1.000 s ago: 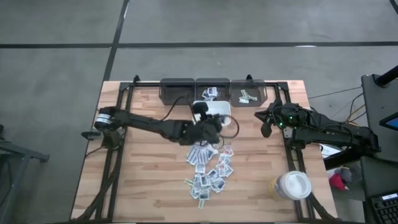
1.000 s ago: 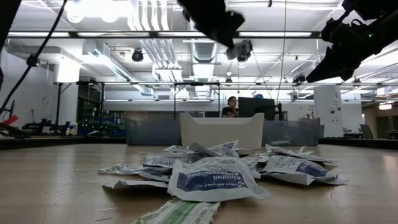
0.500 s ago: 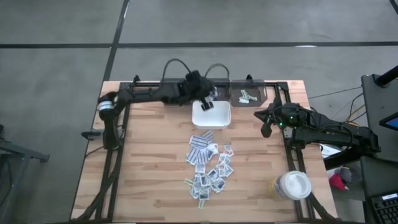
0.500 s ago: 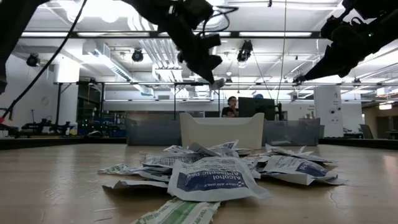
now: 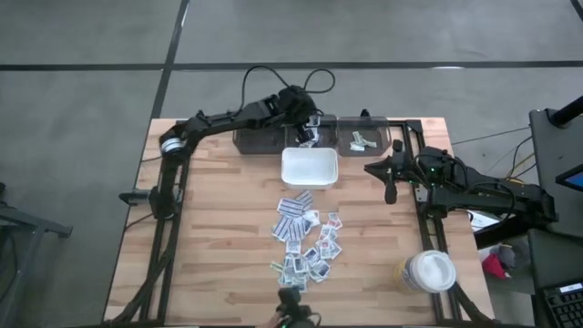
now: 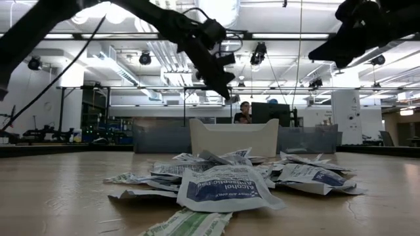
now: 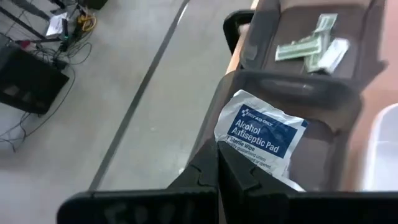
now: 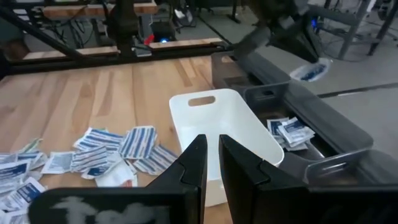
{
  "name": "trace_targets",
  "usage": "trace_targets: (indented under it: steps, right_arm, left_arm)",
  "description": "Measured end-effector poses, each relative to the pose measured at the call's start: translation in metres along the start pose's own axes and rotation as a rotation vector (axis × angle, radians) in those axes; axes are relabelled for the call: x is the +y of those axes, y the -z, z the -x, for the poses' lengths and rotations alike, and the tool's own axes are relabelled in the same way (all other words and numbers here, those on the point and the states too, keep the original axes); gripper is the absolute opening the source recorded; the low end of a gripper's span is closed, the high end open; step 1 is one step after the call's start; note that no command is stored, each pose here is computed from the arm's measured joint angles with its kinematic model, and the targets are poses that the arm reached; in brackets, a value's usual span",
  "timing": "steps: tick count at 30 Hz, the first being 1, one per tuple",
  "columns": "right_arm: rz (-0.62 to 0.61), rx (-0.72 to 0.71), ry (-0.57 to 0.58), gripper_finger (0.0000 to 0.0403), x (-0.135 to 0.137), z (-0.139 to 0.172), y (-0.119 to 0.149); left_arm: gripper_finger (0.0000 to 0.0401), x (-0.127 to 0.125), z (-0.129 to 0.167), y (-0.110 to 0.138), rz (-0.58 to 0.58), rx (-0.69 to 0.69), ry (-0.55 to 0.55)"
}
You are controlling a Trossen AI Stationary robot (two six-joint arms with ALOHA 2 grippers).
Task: Pick & Place First Aid Supplies
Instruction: Put the blue alcohol pad into the middle gray bin
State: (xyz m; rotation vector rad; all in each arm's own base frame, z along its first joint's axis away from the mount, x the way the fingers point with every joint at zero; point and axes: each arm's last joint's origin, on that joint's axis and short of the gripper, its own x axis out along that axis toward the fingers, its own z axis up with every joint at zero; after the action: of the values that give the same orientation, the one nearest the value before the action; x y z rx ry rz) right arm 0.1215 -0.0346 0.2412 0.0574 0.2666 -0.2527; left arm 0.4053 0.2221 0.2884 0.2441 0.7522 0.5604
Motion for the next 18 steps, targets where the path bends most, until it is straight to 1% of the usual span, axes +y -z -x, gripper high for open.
trace_targets:
  steps: [3, 5, 8, 13, 18]
  right_arm:
    - [-0.013, 0.004, -0.002, 0.0038, 0.0, -0.001, 0.0]
    - [-0.031, 0.001, -0.003, 0.0038, 0.0, 0.0, 0.0]
    - [-0.049, -0.002, -0.002, 0.0038, 0.0, 0.0, 0.0]
    - [-0.055, -0.004, -0.001, 0.0038, 0.0, 0.0, 0.0]
    - [-0.056, -0.004, 0.008, 0.0038, 0.0, 0.0, 0.0]
  left_arm:
    - [0.0, 0.005, -0.014, -0.002, -0.031, 0.028, 0.009]
    - [0.0, 0.01, -0.022, -0.003, -0.042, 0.048, 0.036]
    - [0.0, 0.013, -0.035, 0.001, -0.055, 0.112, 0.086]
    - [0.0, 0.007, -0.053, 0.01, -0.068, 0.229, 0.167]
    - [0.0, 0.003, -0.062, 0.015, -0.065, 0.273, 0.186]
